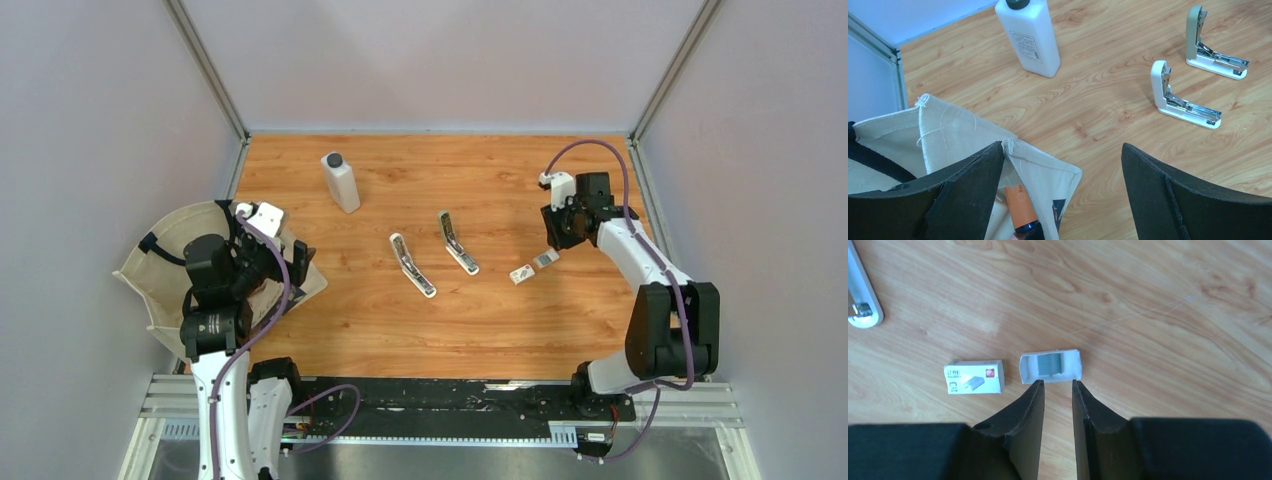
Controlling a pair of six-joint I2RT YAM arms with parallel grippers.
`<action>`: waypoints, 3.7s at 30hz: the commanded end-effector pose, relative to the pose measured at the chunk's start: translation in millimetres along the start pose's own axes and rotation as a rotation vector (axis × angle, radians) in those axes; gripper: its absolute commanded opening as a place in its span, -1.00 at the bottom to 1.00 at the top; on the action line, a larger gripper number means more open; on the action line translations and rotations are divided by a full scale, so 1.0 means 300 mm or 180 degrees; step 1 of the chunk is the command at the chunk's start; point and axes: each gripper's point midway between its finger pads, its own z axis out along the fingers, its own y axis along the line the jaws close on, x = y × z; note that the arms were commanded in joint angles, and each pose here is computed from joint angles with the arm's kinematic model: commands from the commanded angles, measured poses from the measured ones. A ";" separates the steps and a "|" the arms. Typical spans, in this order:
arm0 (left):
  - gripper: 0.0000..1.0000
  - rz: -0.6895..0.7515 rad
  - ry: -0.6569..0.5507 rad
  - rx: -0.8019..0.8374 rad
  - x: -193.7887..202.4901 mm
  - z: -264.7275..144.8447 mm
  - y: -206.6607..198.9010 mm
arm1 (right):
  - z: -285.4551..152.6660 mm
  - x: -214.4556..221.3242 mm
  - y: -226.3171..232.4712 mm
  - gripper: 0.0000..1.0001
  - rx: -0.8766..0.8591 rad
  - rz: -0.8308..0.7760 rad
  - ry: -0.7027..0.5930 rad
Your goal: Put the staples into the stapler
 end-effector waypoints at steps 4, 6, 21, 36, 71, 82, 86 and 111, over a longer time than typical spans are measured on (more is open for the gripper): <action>0.89 -0.0132 0.0138 0.0036 0.056 -0.006 -0.020 | 0.056 0.085 0.038 -0.41 -0.0284 -0.0084 0.0311; 0.89 -0.0113 0.0117 0.0008 0.051 -0.010 -0.017 | 0.083 0.100 0.024 -0.40 -0.0242 -0.0071 0.0390; 0.89 -0.0111 0.0123 0.0005 0.053 -0.006 -0.014 | 0.173 0.116 0.008 -0.35 -0.0028 -0.0192 0.0613; 0.89 -0.0112 0.0127 0.0017 0.054 -0.005 -0.015 | 0.179 0.092 -0.001 -0.52 0.0112 -0.0201 0.0577; 0.89 -0.0124 0.0152 0.0010 0.060 -0.003 -0.012 | 0.177 0.101 -0.024 -0.49 0.0089 -0.0155 0.0574; 0.89 -0.0119 0.0153 0.0005 0.061 -0.002 -0.011 | 0.184 0.108 -0.032 -0.49 0.0069 -0.0089 0.0607; 0.89 -0.0122 0.0155 0.0011 0.062 -0.002 -0.012 | 0.179 0.109 -0.030 -0.56 0.0014 -0.0051 0.0597; 0.89 -0.0109 0.0158 -0.0008 0.062 -0.003 -0.009 | 0.149 0.076 -0.054 -0.40 0.0086 0.0043 0.0420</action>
